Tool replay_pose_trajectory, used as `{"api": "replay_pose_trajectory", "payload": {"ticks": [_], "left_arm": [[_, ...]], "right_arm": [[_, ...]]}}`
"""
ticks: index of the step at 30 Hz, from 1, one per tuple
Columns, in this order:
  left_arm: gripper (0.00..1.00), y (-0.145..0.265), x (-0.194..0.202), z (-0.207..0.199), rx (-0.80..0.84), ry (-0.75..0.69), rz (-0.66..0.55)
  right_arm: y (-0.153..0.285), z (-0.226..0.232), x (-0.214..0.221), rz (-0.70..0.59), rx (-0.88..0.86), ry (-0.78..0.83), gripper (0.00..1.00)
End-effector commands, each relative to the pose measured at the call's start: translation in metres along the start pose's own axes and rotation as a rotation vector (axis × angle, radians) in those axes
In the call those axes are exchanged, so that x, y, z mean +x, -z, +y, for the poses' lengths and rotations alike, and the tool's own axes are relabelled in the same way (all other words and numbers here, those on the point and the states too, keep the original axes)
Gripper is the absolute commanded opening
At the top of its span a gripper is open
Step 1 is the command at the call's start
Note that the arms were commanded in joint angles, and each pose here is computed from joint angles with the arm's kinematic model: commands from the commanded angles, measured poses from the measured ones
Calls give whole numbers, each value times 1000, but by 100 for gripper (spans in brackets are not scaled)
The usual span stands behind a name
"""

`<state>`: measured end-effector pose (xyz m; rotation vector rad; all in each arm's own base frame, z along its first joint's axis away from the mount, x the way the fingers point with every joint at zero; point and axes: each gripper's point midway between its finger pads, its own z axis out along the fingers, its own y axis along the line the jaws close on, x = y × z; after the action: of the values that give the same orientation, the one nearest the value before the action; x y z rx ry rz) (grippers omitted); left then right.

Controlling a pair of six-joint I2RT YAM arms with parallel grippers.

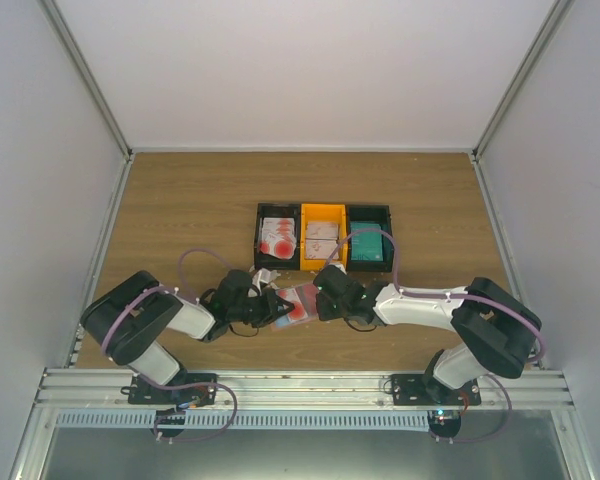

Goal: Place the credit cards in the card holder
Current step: Insert the credit card into the card holder.

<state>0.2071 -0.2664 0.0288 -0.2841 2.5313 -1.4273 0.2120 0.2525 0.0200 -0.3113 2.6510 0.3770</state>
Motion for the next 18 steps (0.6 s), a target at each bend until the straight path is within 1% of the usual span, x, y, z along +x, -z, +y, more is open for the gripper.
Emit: {"api": "replay_pose_trajectory", "payload": {"ticks": [1,10,14,18], "left_arm": [[0,-5,-6,-4,11,-38,-24],[0,-6,-4,10,-10,28,-25],[0,1,-5,20,-39,60,-62],[0,6,-8,22,-47,62,-93]], "right_arm": [[-9,-16,41,139,47,25,21],[-10,-15,41,139,45,21,21],[-9,-16,41,137,49,21,21],[-10,-17,41,138,52,22,21]]}}
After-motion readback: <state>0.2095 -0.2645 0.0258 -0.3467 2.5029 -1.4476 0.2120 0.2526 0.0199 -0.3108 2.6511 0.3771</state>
